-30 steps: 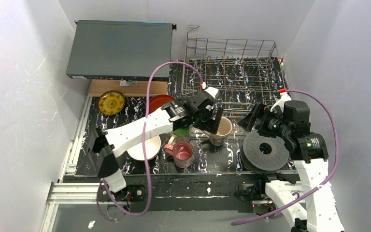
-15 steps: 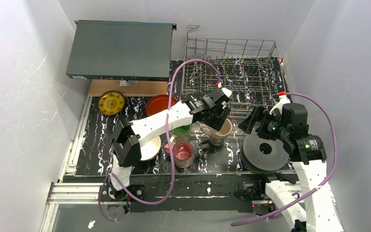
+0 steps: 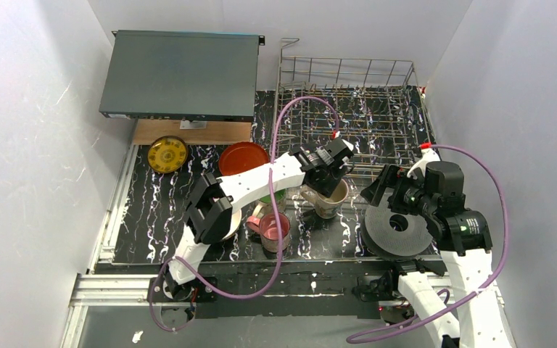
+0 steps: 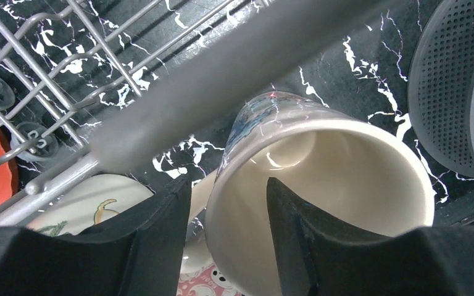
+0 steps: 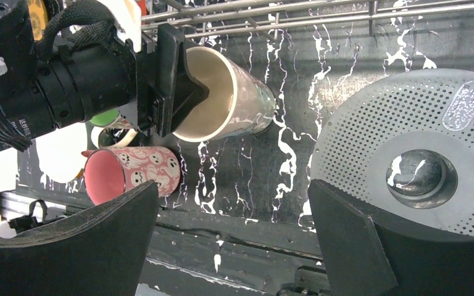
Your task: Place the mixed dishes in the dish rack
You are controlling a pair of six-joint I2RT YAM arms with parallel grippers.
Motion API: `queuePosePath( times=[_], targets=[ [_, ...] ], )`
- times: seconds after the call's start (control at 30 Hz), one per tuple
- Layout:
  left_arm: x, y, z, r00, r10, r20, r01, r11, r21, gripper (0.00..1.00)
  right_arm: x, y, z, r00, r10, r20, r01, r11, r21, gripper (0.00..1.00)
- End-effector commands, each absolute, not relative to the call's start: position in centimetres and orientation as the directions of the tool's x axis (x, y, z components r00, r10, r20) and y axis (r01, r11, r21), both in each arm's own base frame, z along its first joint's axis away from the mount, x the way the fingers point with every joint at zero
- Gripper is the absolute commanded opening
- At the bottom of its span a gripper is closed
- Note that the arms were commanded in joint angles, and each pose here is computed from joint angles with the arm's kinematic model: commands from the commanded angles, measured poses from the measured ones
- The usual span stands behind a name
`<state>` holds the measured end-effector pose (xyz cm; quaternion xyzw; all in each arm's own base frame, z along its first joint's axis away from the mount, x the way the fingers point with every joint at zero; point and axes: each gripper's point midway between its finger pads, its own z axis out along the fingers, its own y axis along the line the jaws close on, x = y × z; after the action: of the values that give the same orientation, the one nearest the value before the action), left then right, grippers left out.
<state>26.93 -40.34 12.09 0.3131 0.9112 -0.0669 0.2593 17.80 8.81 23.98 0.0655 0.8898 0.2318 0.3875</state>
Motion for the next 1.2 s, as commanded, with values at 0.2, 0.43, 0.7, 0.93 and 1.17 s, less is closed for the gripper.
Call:
queuePosePath(
  times=[0.2,0.43,0.7,0.93,1.17],
  targets=[
    [26.2,-40.7,13.4,-0.666,0.537,-0.517,0.623,0.782,0.009,0.18,17.6,8.5,23.2,-0.693,0.284,-0.663,-0.06,0.893,0.445,1.0],
    [24.7,-40.9,16.4,-0.683,0.486,-0.545,0.624,0.776,-0.089,0.0,17.6,8.5,23.4,-0.688,0.286,-0.667,-0.061,0.893,0.445,1.0],
    [23.1,-41.0,23.7,-0.755,0.274,-0.595,0.559,0.743,-0.368,0.0,17.2,9.0,25.3,-0.64,0.234,-0.732,-0.167,0.888,0.429,1.0],
    [22.4,-37.6,32.5,-0.817,-0.027,-0.576,0.457,0.579,-0.675,0.0,17.7,7.9,27.2,-0.573,0.216,-0.791,-0.171,0.912,0.373,1.0],
    [22.2,-34.4,39.7,-0.89,-0.248,-0.382,0.327,0.234,-0.915,0.0,18.1,11.0,27.5,-0.605,0.213,-0.767,-0.298,0.833,0.466,1.0]
  ],
)
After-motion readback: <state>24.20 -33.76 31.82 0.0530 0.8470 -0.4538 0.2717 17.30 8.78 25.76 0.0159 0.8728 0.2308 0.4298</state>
